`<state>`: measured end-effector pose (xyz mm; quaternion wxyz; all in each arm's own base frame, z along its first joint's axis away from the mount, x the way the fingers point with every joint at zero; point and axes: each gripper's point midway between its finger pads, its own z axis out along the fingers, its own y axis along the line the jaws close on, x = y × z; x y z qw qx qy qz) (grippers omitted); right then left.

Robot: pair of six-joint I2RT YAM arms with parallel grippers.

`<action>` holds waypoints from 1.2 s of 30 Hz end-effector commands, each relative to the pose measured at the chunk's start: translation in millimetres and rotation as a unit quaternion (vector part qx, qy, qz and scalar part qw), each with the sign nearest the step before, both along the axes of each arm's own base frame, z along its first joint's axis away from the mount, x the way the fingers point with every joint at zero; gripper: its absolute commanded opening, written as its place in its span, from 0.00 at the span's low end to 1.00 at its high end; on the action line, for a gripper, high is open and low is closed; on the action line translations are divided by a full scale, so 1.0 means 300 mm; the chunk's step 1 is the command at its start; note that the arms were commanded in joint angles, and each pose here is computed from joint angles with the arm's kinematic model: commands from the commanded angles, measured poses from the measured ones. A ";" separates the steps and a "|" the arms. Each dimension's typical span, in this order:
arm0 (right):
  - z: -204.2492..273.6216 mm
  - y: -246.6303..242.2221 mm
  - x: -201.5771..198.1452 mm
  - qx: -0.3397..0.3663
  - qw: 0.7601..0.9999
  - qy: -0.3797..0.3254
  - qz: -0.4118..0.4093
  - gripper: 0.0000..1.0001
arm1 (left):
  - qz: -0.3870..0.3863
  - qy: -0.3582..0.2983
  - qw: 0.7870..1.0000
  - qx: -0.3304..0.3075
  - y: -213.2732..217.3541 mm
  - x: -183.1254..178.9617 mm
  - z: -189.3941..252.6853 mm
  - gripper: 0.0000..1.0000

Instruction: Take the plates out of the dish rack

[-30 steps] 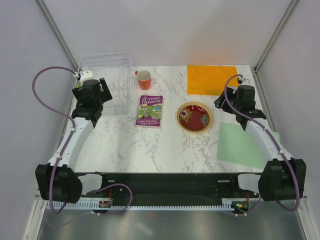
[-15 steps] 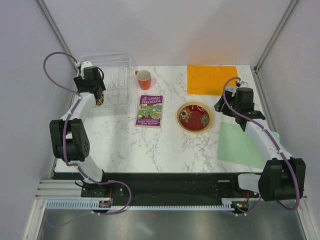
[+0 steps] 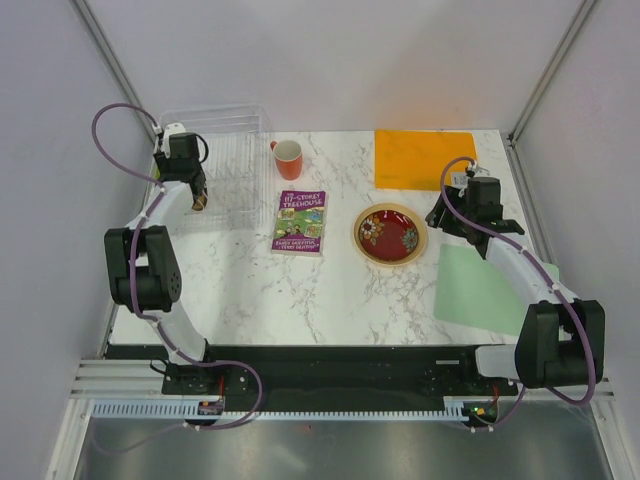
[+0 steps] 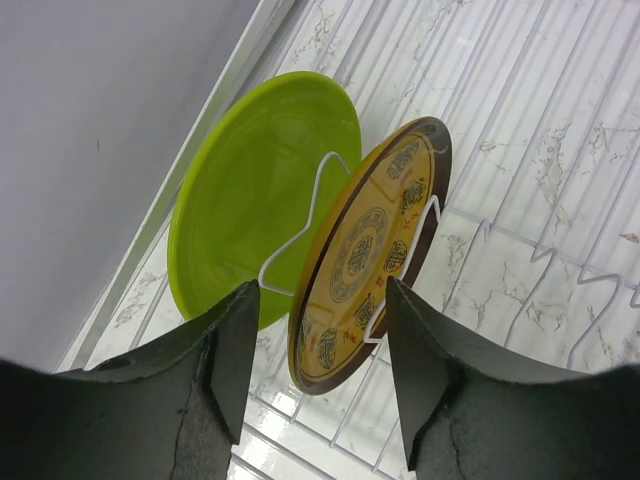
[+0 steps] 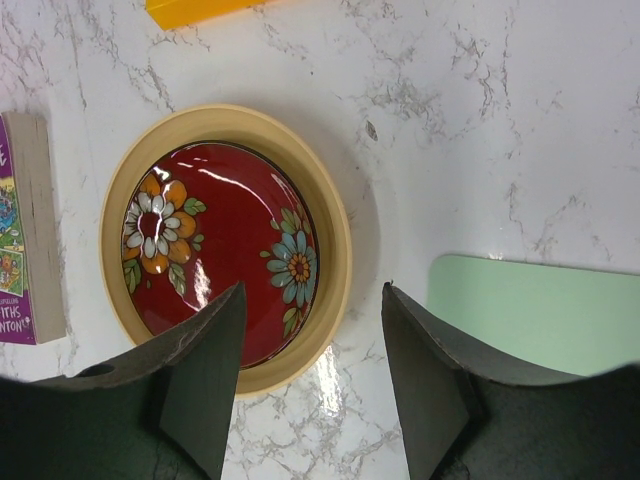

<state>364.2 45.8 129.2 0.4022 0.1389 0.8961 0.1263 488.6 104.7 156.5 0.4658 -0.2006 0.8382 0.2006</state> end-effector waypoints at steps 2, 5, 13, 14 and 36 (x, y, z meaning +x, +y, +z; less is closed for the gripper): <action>0.024 0.006 0.020 -0.002 1.000 -0.018 0.010 0.64 | 0.004 -0.015 1.000 0.022 0.027 0.036 0.030 0.57; 0.031 0.005 0.021 0.000 1.000 -0.020 0.008 0.64 | 0.003 -0.010 1.000 0.017 0.029 0.038 0.009 0.51; 0.029 0.002 0.021 -0.004 1.000 -0.018 0.009 0.63 | -0.001 -0.003 1.000 0.004 0.019 0.038 -0.030 0.13; 0.029 0.004 0.020 -0.004 1.000 -0.018 0.010 0.63 | -0.001 -0.005 1.000 0.003 0.018 0.037 -0.028 0.07; 0.019 0.014 0.018 0.000 1.000 -0.011 0.017 0.64 | 0.014 -0.056 0.986 0.154 0.009 -0.039 0.353 0.02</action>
